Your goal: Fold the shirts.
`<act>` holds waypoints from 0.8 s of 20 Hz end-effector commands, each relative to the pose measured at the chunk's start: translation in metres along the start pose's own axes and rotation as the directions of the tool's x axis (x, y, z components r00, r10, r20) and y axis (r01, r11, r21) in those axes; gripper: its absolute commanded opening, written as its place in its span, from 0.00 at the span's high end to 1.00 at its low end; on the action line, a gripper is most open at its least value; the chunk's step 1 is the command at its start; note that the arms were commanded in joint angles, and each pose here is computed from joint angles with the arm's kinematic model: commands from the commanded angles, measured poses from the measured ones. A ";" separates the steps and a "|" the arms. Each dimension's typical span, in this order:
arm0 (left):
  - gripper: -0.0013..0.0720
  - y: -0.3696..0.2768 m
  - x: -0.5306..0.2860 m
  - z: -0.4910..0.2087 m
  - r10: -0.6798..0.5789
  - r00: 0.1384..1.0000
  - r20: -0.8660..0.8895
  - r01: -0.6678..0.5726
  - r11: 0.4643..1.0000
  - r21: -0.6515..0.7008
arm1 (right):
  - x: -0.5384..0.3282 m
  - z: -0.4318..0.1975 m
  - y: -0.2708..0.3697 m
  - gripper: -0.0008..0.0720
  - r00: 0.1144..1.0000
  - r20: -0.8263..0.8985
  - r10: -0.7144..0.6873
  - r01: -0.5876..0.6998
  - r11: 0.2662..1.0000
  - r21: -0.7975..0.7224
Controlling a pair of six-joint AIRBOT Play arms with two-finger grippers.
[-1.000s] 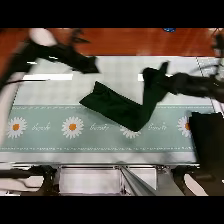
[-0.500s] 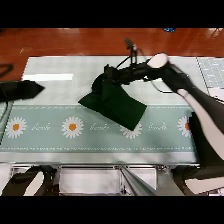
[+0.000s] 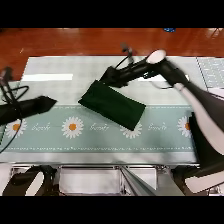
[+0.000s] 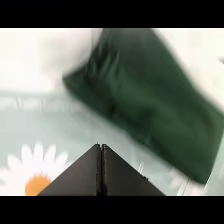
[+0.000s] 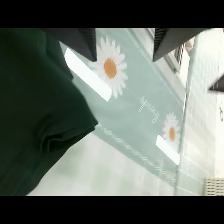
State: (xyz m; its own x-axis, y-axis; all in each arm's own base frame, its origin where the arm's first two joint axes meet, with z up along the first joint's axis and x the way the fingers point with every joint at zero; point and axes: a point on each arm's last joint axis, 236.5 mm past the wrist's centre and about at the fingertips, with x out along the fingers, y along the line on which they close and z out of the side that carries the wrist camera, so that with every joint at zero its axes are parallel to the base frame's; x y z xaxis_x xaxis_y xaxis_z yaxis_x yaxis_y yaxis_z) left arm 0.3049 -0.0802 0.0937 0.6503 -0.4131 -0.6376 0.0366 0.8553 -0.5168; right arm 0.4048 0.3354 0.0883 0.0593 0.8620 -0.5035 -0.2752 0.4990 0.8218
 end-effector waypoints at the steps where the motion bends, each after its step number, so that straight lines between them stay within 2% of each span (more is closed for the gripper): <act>1: 0.95 -0.009 -0.039 0.057 0.012 0.989 0.150 -0.014 1.000 0.014 | -0.115 -0.010 -0.012 0.45 0.975 0.041 -0.217 0.220 0.973 -0.076; 2: 0.95 -0.012 -0.052 0.071 0.015 0.982 0.191 -0.020 1.000 0.023 | -0.159 -0.017 -0.033 0.44 0.918 0.104 -0.384 0.391 0.918 -0.068; 3: 0.95 -0.015 -0.061 0.081 0.016 0.974 0.224 -0.024 0.999 0.032 | -0.201 -0.027 -0.057 0.44 0.821 0.171 -0.544 0.555 0.832 -0.019; 4: 0.95 -0.019 -0.067 0.083 0.012 0.971 0.240 -0.022 0.999 0.041 | -0.241 -0.042 -0.084 0.44 0.686 0.241 -0.687 0.691 0.719 0.081; 5: 0.95 -0.021 -0.067 0.080 0.007 0.973 0.231 -0.019 0.999 0.048 | -0.267 -0.062 -0.105 0.44 0.570 0.295 -0.767 0.757 0.630 0.174; 6: 0.95 -0.024 -0.064 0.074 -0.002 0.978 0.208 -0.010 0.998 0.057 | -0.275 -0.084 -0.123 0.44 0.507 0.321 -0.800 0.770 0.587 0.249; 7: 0.95 -0.026 -0.058 0.065 -0.012 0.984 0.178 0.001 0.998 0.062 | -0.268 -0.106 -0.139 0.44 0.493 0.329 -0.806 0.748 0.585 0.312; 8: 0.95 -0.028 -0.051 0.056 -0.022 0.988 0.150 0.013 0.998 0.065 | -0.252 -0.128 -0.157 0.42 0.509 0.322 -0.799 0.707 0.601 0.373; 12: 0.95 -0.029 -0.014 0.006 -0.056 0.998 0.015 0.055 0.997 0.063 | -0.165 -0.169 -0.197 0.41 0.691 0.288 -0.663 0.447 0.705 0.550; 16: 0.95 -0.021 0.014 -0.035 -0.062 0.995 -0.078 0.064 0.997 0.030 | -0.107 -0.163 -0.203 0.41 0.821 0.257 -0.510 0.288 0.758 0.585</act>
State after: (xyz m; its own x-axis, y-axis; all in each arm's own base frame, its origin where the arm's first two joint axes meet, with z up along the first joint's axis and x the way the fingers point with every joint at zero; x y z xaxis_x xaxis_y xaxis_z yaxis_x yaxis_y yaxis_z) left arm 0.2958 -0.1027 0.1042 0.6342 -0.4653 -0.6174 0.1096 0.8447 -0.5240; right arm 0.2926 0.1005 -0.0462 0.4309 0.3666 -0.8246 0.3227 0.7908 0.5201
